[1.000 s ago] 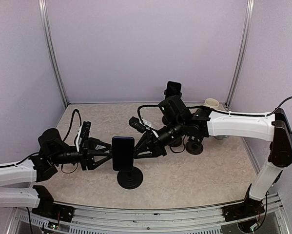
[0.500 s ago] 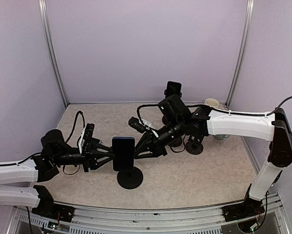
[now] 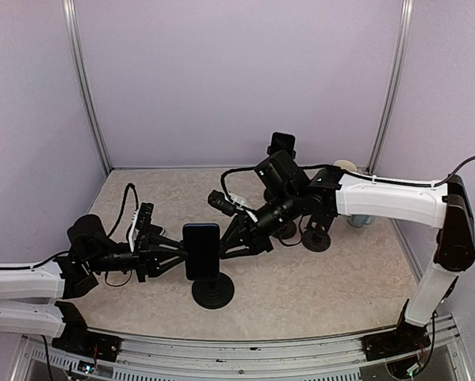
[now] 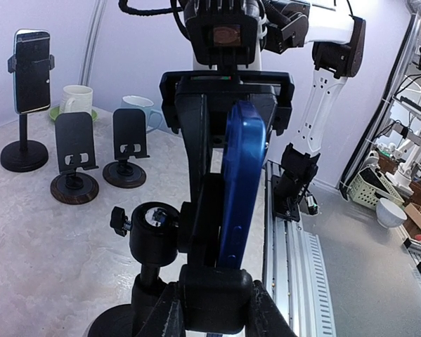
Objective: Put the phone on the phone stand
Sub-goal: Adjust the phone stand with the phone at the center of the board.
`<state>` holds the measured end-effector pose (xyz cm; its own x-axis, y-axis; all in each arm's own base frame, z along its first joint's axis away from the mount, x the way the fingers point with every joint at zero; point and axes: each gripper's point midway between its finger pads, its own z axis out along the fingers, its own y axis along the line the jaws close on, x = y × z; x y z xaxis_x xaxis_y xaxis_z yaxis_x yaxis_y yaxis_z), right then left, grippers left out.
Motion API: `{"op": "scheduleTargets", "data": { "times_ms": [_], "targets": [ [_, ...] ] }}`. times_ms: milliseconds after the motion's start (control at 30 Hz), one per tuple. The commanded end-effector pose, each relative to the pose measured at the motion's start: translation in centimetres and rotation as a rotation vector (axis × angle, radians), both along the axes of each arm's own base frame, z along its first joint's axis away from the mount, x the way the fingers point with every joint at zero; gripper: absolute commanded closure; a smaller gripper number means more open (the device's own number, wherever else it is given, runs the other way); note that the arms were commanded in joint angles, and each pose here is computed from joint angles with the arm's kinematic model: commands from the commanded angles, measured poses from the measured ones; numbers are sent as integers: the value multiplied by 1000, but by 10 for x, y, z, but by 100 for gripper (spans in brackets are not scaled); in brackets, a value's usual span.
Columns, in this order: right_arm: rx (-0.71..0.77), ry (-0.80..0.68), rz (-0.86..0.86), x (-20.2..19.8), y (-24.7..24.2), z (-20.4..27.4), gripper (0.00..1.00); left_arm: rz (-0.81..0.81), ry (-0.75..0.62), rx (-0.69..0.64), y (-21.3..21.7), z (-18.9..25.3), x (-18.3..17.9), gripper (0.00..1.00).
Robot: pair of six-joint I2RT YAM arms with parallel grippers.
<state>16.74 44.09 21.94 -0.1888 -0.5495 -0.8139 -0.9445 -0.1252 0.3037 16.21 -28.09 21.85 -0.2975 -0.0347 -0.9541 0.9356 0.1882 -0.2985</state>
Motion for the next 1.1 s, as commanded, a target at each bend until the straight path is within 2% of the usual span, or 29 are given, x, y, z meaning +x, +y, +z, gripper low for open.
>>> {"op": "scheduleTargets", "data": {
  "times_ms": [0,400,767,967,1067],
  "targets": [
    [-124,92,-3,-7,-11,-21,89,-39,26,-37,-3,2,-12,92],
    [-160,92,-3,-7,-15,-23,88,-47,54,-35,-13,-3,-14,92],
    [-50,22,-27,11,4,14,89,31,-54,-37,-15,26,4,91],
    [-35,18,-12,12,9,20,78,28,-66,-37,-19,30,7,94],
    [-33,19,-12,12,8,21,76,30,-68,-39,-19,29,8,94]
  ]
}}
